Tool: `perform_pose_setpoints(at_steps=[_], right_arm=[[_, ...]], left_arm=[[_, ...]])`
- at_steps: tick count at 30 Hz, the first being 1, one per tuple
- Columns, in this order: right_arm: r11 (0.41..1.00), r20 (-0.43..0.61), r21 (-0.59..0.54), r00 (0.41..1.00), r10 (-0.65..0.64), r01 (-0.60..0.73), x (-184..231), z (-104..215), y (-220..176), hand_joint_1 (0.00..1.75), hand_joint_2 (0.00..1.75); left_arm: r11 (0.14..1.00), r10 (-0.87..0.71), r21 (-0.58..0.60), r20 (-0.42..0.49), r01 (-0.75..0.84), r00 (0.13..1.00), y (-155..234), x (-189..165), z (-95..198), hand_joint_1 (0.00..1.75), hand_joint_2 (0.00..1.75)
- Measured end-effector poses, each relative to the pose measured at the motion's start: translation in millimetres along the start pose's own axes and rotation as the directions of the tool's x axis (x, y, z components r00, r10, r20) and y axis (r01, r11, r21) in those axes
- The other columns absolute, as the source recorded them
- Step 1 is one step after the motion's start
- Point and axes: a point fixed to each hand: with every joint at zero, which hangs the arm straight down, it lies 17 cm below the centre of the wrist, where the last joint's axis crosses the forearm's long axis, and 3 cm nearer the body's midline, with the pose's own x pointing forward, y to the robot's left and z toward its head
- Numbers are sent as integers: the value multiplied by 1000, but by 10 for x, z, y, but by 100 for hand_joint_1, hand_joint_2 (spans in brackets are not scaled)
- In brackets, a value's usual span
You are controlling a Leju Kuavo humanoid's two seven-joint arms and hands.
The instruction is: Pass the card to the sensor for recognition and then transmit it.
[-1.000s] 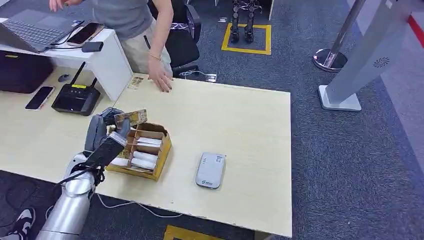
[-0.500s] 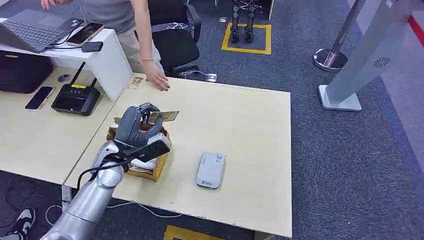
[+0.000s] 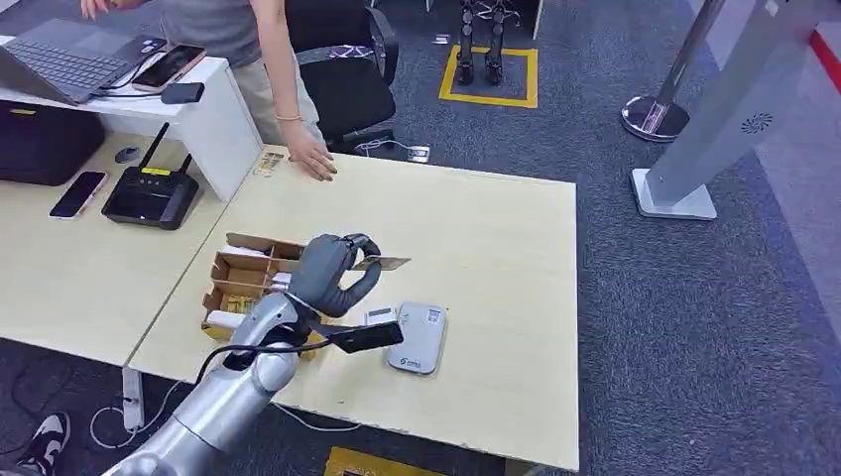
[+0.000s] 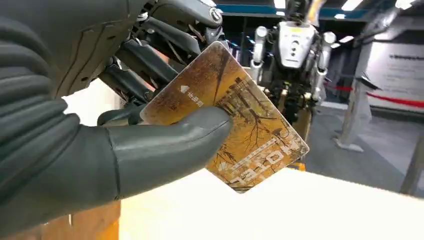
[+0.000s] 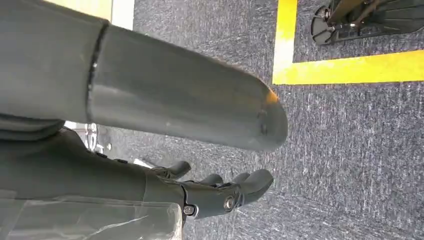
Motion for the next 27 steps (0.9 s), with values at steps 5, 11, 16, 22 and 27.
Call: perform_pose_setpoints(at_steps=[5, 11, 16, 22, 27], right_arm=[[1000, 3, -1, 1000, 10, -10, 25, -1, -5, 0, 0], [1000, 5, -2, 1000, 24, -24, 61, -1, -11, 0, 0], [1000, 3, -2, 1000, 26, -26, 65, -1, -12, 0, 0], [1000, 2, -2, 1000, 26, -26, 59, -1, -12, 0, 0], [1000, 2, -3, 1000, 26, -26, 58, -1, -13, 0, 0]], left_arm=[[995, -87, -47, 33, 88, 996, -236, 155, 20, 175, 175], [950, -291, -91, 102, 300, 951, -530, 256, 82, 175, 175], [907, -388, -115, 151, 406, 909, -733, 312, 145, 175, 175], [880, -426, -147, 180, 452, 887, -913, 323, 229, 175, 175], [888, -396, -169, 191, 427, 898, -988, 349, 265, 175, 175]])
